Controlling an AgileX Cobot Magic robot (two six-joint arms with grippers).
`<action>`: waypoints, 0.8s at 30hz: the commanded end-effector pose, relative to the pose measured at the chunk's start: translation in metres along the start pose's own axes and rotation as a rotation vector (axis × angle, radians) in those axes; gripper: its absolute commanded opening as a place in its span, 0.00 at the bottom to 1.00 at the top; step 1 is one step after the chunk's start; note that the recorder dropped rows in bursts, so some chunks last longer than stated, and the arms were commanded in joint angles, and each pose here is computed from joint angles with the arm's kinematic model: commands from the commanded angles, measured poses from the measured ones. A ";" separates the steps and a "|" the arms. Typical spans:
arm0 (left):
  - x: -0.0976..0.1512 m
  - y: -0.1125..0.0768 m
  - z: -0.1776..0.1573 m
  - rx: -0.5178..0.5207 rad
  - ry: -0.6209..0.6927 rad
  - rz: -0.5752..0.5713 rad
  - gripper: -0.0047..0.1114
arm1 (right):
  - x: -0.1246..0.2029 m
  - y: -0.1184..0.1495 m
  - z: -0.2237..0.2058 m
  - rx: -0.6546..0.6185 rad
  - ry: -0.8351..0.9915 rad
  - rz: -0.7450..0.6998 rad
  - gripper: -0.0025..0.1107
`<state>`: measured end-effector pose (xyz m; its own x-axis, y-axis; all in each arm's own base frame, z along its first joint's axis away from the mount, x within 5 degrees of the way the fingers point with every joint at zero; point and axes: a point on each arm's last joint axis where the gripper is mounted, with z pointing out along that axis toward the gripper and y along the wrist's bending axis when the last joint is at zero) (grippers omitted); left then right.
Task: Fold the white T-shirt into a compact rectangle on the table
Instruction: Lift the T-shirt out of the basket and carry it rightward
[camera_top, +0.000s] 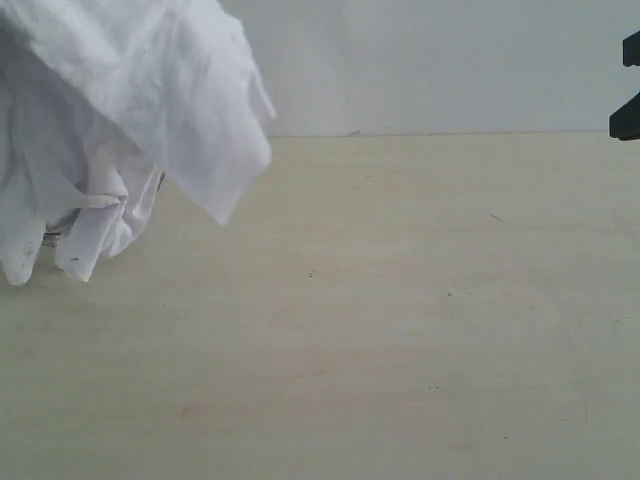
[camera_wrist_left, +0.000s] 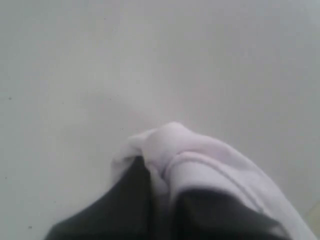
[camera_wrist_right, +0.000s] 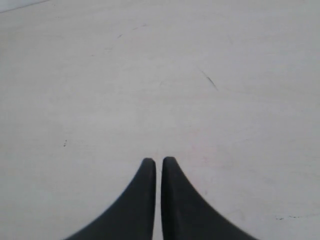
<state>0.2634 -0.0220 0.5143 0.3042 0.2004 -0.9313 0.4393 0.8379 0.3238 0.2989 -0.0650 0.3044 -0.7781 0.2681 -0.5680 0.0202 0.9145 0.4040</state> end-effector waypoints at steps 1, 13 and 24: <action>-0.044 -0.018 -0.014 0.064 -0.080 -0.011 0.08 | 0.000 0.001 -0.003 0.002 -0.015 0.002 0.02; -0.050 -0.033 -0.021 0.174 -0.019 -0.027 0.08 | -0.016 -0.001 -0.005 0.006 -0.199 0.128 0.02; -0.042 -0.032 -0.018 0.176 0.036 -0.017 0.08 | -0.026 0.036 -0.015 -0.386 -0.307 0.061 0.02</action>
<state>0.2206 -0.0479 0.5400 0.2825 0.2104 -0.9359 0.5868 0.7339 0.3421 0.3161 -0.0538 0.3343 -0.5721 0.5036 -0.6473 -0.0802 0.7511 0.6553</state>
